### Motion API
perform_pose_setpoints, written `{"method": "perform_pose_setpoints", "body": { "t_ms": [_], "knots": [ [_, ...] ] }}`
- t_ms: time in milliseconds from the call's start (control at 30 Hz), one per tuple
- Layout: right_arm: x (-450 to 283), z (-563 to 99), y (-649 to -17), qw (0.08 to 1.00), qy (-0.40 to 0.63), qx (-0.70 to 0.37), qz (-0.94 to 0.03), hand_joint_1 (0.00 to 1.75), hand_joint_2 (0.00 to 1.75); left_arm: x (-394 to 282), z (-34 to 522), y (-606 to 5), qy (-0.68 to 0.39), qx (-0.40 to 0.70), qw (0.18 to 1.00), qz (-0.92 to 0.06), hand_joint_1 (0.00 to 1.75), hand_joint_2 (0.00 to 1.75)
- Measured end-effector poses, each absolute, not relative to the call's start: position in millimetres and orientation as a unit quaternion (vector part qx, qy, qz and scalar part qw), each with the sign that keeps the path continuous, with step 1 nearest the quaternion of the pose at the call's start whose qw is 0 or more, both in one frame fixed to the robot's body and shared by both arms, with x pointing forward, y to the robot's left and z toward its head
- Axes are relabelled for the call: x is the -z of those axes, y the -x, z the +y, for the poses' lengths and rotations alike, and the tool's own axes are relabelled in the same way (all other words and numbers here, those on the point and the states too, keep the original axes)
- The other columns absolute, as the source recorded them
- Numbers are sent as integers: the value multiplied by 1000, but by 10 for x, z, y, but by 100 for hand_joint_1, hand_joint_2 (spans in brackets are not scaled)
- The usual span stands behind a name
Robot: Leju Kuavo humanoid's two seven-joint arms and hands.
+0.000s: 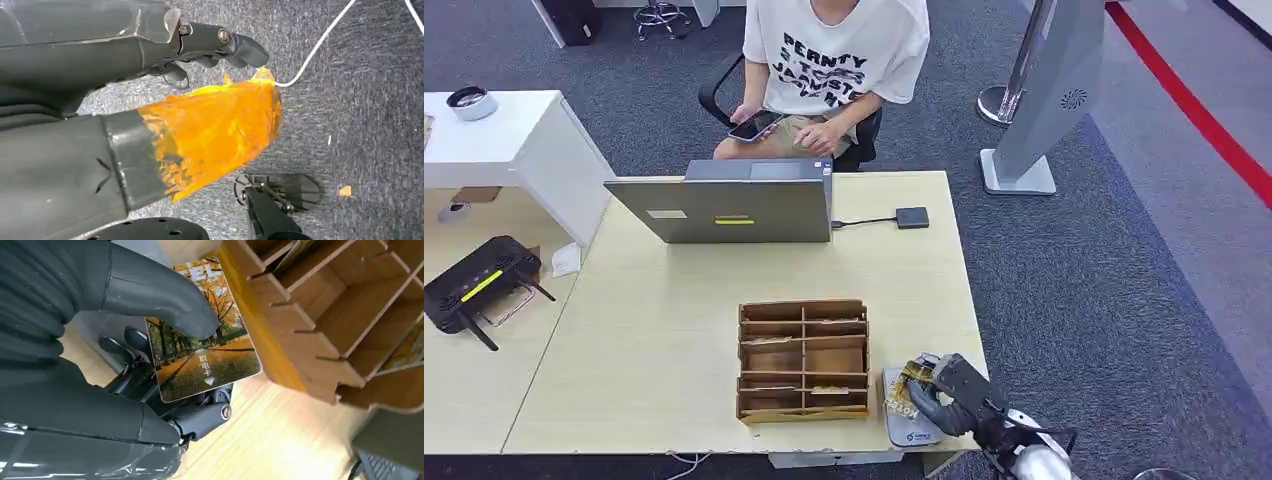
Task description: Pass the card to the sensor for recognition and then transmit it.
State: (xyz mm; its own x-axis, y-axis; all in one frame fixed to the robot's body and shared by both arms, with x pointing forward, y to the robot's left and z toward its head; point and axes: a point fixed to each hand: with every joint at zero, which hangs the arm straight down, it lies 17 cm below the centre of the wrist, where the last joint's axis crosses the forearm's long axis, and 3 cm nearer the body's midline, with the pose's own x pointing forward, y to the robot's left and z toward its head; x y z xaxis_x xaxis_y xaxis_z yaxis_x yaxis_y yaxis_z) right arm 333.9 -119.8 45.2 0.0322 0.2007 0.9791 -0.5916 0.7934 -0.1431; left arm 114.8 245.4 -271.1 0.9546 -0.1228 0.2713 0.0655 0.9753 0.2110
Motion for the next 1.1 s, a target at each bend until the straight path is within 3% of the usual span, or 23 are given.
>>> {"method": "perform_pose_setpoints", "body": {
  "t_ms": [1100],
  "knots": [
    [-286,-1198,-3501,672,-45,-360,-646,175,175,2706,2435,-1175,-93,41,984,-148,0,0]
  ]
}}
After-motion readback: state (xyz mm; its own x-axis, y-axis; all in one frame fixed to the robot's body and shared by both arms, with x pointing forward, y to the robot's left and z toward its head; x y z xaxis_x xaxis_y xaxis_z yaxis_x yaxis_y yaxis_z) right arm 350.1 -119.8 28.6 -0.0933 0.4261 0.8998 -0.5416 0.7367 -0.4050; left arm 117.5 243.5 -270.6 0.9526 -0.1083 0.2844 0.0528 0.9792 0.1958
